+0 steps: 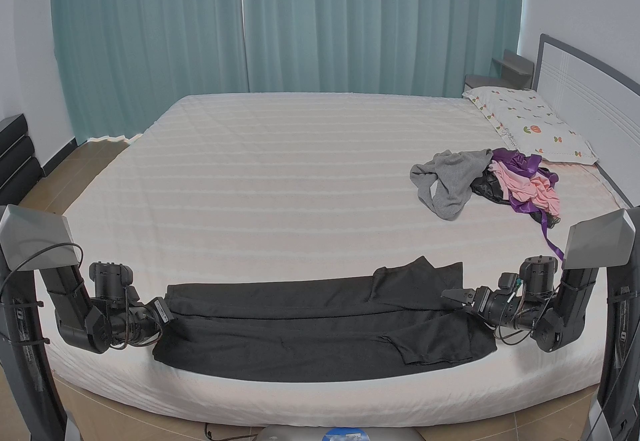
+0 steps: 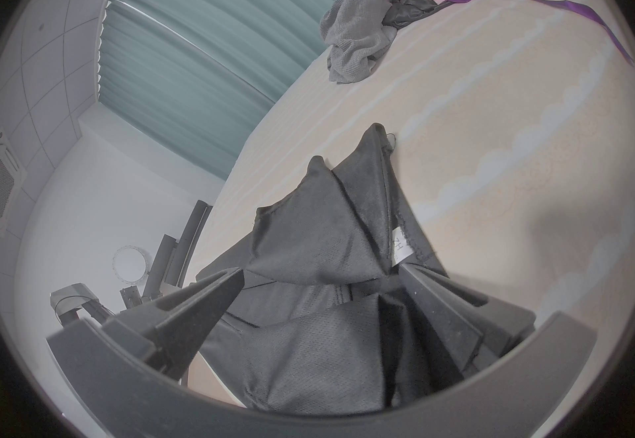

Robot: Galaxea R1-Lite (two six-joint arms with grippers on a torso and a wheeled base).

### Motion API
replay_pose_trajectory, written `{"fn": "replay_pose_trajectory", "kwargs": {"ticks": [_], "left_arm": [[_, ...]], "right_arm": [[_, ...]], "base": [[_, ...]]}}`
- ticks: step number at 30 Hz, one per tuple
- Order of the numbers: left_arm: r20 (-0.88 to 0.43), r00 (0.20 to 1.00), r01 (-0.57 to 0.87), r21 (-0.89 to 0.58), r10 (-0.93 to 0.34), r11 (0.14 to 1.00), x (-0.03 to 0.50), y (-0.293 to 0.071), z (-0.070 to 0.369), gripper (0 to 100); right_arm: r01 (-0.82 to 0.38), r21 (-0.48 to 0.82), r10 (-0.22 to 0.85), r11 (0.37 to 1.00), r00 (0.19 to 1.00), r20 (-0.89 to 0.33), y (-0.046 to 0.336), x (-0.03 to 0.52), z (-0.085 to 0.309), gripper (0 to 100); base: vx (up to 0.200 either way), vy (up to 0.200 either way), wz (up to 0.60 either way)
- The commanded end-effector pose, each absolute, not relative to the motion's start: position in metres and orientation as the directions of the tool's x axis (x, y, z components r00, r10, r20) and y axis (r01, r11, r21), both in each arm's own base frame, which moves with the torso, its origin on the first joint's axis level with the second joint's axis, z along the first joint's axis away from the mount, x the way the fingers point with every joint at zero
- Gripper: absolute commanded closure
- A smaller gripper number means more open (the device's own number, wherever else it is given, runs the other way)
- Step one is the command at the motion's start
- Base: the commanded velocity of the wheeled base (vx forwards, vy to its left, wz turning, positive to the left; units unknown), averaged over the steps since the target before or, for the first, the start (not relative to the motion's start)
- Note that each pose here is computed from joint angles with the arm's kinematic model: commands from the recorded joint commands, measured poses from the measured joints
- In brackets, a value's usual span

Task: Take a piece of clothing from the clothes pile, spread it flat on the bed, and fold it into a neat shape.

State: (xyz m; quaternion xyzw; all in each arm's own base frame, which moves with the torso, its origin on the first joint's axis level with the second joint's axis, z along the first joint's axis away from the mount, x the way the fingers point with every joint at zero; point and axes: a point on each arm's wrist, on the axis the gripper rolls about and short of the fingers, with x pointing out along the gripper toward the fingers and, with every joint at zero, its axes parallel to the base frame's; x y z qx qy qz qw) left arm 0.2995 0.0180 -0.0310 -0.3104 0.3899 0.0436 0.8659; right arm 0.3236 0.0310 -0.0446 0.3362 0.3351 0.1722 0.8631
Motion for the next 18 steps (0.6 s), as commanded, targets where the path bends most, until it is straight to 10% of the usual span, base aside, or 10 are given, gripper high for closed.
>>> {"fn": "replay_pose_trajectory", "kwargs": {"ticks": [1, 6, 7, 18], "left_arm": [[-0.703, 0.692, -0.318, -0.504, -0.167, 0.803, 0.3, 0.018, -0.031, 100], [-0.703, 0.692, -0.318, -0.504, -0.167, 0.803, 0.3, 0.018, -0.031, 100], [-0.703, 0.692, -0.318, -0.504, -0.167, 0.803, 0.3, 0.018, -0.031, 100], [-0.701, 0.693, -0.317, -0.504, -0.166, 0.803, 0.3, 0.018, -0.031, 100]], "right_arm": [[-0.073, 0.692, 0.52, 0.718, 0.717, -0.463, 0.028, 0.325, -0.047, 0], [-0.068, 0.693, 0.524, 0.718, 0.708, -0.473, 0.028, 0.324, -0.052, 0], [-0.067, 0.692, 0.524, 0.719, 0.707, -0.475, 0.028, 0.324, -0.053, 100], [-0.063, 0.666, 0.506, 0.743, 0.703, -0.499, 0.019, 0.317, -0.057, 100]], "base": [[0.0, 0.0, 0.0], [0.0, 0.0, 0.0], [0.0, 0.0, 0.0], [0.0, 0.0, 0.0]]}}
